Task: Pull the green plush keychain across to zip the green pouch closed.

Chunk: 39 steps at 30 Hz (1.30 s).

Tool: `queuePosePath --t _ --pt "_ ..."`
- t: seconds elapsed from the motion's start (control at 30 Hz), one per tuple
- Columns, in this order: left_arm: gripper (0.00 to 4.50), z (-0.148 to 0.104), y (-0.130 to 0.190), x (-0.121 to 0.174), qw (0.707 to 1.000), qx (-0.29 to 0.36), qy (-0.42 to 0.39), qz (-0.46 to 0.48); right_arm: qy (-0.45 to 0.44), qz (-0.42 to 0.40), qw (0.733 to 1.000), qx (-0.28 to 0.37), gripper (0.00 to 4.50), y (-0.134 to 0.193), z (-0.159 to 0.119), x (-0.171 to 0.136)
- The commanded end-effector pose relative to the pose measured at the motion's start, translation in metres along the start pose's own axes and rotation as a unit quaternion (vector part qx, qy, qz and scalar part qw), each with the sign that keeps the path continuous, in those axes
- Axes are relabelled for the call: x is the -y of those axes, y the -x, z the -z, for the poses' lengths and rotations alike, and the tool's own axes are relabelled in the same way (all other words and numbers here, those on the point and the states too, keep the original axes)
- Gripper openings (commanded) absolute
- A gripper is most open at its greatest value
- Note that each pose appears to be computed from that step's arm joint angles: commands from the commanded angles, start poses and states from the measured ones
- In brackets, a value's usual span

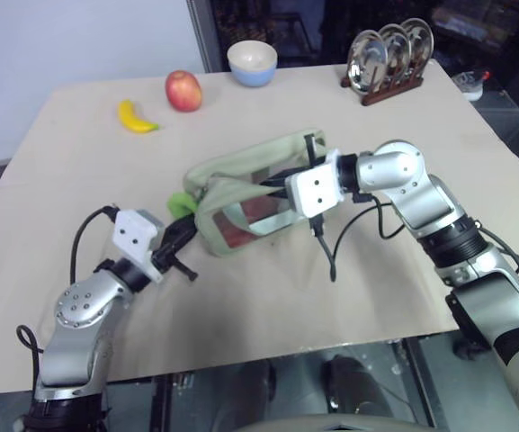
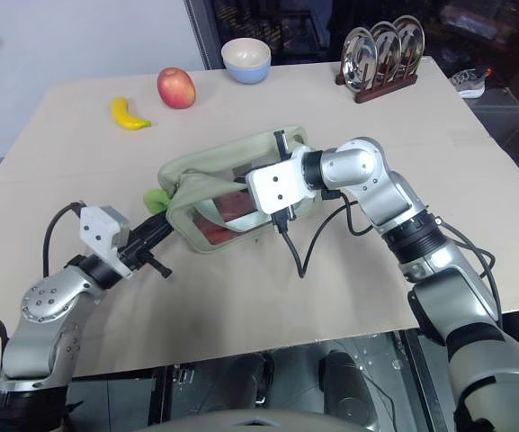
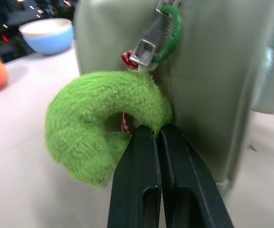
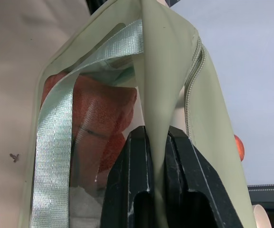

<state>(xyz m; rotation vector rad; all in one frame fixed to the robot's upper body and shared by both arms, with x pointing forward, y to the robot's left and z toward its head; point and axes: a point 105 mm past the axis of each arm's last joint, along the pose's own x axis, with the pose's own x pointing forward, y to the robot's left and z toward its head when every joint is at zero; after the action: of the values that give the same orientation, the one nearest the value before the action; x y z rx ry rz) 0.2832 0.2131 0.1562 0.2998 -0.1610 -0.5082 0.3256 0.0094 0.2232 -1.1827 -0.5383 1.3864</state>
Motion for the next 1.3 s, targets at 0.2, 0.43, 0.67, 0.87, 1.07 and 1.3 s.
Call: queuePosePath --t 0.2,0.43,0.67,0.87,1.07,1.3 --pt "0.05 -0.074 0.006 -0.045 0.942 0.094 -0.312 -0.084 0.014 0.023 1.000 0.016 0.00 0.002 -0.009 0.012" --pt "0.05 -0.090 -0.019 -0.023 0.880 0.102 -0.462 0.043 0.012 0.027 0.999 0.021 0.00 -0.003 -0.010 0.015" --pt "1.80 -0.078 -0.027 -0.021 0.885 0.064 -0.441 0.135 0.010 0.033 0.999 0.026 0.00 -0.006 -0.013 0.018" --pt "1.80 -0.103 -0.030 -0.027 0.863 0.078 -0.471 0.168 0.008 0.036 0.999 0.027 0.00 -0.008 -0.013 0.019" --pt "1.80 -0.124 -0.052 -0.020 0.824 0.071 -0.509 0.239 0.008 0.032 0.999 0.035 0.00 -0.011 -0.016 0.017" --pt "1.80 -0.120 -0.050 -0.029 0.801 0.027 -0.522 0.293 0.004 0.035 0.999 0.039 0.00 -0.012 -0.018 0.017"
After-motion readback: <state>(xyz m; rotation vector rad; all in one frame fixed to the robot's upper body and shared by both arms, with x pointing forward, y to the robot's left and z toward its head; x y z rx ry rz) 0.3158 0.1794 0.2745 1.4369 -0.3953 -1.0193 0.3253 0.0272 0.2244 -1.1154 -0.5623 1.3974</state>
